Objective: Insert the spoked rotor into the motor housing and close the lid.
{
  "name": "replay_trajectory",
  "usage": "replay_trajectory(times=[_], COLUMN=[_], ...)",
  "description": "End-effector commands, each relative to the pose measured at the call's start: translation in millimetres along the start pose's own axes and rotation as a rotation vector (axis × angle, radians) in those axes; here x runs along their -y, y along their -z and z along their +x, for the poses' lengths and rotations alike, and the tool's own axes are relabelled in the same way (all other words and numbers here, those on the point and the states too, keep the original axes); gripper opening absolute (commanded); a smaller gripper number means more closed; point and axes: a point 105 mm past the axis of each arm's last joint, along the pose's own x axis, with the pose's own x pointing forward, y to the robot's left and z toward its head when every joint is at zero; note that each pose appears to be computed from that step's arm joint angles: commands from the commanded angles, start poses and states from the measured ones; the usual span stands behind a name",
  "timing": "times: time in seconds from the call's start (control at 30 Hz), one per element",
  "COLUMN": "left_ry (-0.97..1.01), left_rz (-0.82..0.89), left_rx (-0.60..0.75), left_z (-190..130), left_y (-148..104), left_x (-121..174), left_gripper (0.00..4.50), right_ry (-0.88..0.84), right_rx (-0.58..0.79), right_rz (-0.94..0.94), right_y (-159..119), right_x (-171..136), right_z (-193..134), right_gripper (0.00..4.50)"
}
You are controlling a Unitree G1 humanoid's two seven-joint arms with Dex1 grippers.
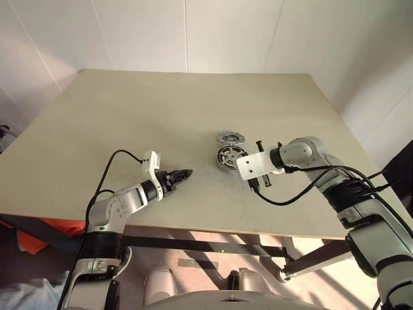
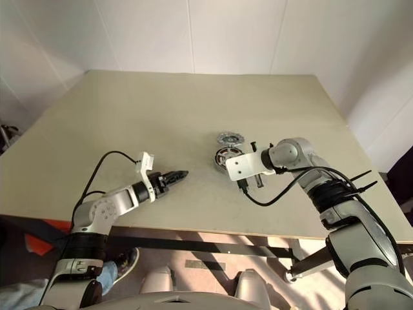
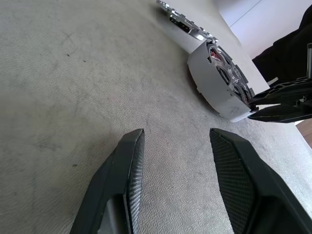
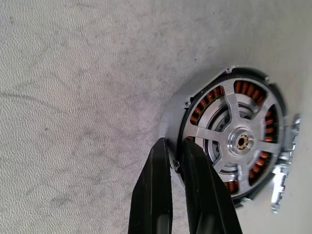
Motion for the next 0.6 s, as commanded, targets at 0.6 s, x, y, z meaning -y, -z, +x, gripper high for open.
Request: replay_trajectory(times=[0.6], left_ry=[0.007], left_rz=[0.016], left_rx=[0.025], left_z=[-2], left_y=[-3], left_x=[4], left_gripper=[2.25], right_ry=[0.182], right_rx=[0.173], right_rz=[0.465], right_y=[-30], right_x=[41], right_z=[-34], right_gripper=[0.01])
